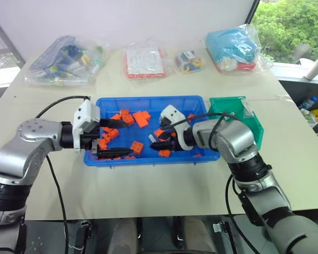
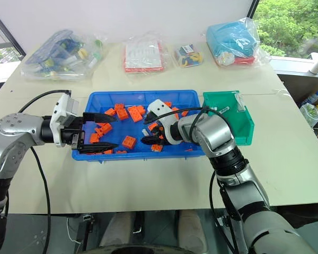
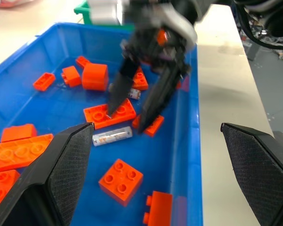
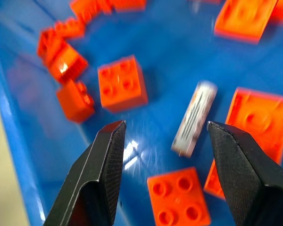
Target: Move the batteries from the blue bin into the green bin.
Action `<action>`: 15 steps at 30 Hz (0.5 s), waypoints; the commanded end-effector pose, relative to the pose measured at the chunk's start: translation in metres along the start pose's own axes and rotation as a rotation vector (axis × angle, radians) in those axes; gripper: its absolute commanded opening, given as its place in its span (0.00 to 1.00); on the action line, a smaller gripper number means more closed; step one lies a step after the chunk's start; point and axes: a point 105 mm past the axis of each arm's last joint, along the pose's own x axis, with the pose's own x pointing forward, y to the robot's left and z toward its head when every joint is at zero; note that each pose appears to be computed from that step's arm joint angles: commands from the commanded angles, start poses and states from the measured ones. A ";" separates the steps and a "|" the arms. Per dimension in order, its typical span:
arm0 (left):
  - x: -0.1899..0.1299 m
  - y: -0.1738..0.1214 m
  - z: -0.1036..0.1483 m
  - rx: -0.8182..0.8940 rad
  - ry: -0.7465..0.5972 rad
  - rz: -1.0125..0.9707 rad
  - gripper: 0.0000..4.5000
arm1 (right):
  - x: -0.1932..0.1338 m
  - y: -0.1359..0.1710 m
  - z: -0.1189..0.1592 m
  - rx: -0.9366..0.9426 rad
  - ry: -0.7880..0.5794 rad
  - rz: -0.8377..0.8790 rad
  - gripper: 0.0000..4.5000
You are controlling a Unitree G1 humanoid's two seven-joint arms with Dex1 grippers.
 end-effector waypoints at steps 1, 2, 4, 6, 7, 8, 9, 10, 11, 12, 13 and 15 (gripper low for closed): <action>-0.006 0.004 0.011 0.052 -0.010 0.030 1.00 | 0.002 0.004 0.009 -0.030 -0.030 0.017 0.62; -0.006 0.004 0.012 0.053 -0.011 0.029 1.00 | 0.004 0.004 0.008 -0.028 -0.027 0.019 0.62; -0.005 0.005 0.012 0.055 -0.013 0.029 1.00 | 0.007 0.003 0.007 -0.029 -0.019 0.019 0.62; -0.004 0.005 0.013 0.058 -0.015 0.028 1.00 | 0.012 0.001 0.005 -0.033 -0.008 0.013 0.62; -0.004 0.005 0.014 0.059 -0.016 0.028 1.00 | 0.014 -0.002 0.004 -0.037 -0.001 0.007 0.62; -0.004 0.005 0.014 0.061 -0.018 0.028 1.00 | 0.016 -0.005 0.003 -0.042 0.006 -0.005 0.62; -0.003 0.005 0.015 0.062 -0.019 0.027 1.00 | 0.018 -0.008 0.002 -0.048 0.014 -0.016 0.62; -0.003 0.005 0.015 0.063 -0.020 0.027 1.00 | 0.020 -0.010 0.000 -0.057 0.021 -0.024 0.62; -0.003 0.005 0.015 0.063 -0.021 0.026 1.00 | 0.022 -0.012 -0.001 -0.070 0.028 -0.031 0.62; -0.002 0.005 0.016 0.063 -0.021 0.025 1.00 | 0.023 -0.013 -0.002 -0.080 0.031 -0.033 0.62; -0.002 0.004 0.015 0.063 -0.021 0.023 1.00 | 0.024 -0.014 -0.003 -0.085 0.031 -0.032 0.62; -0.002 0.004 0.015 0.062 -0.020 0.021 1.00 | 0.025 -0.014 -0.001 -0.090 0.023 -0.030 0.50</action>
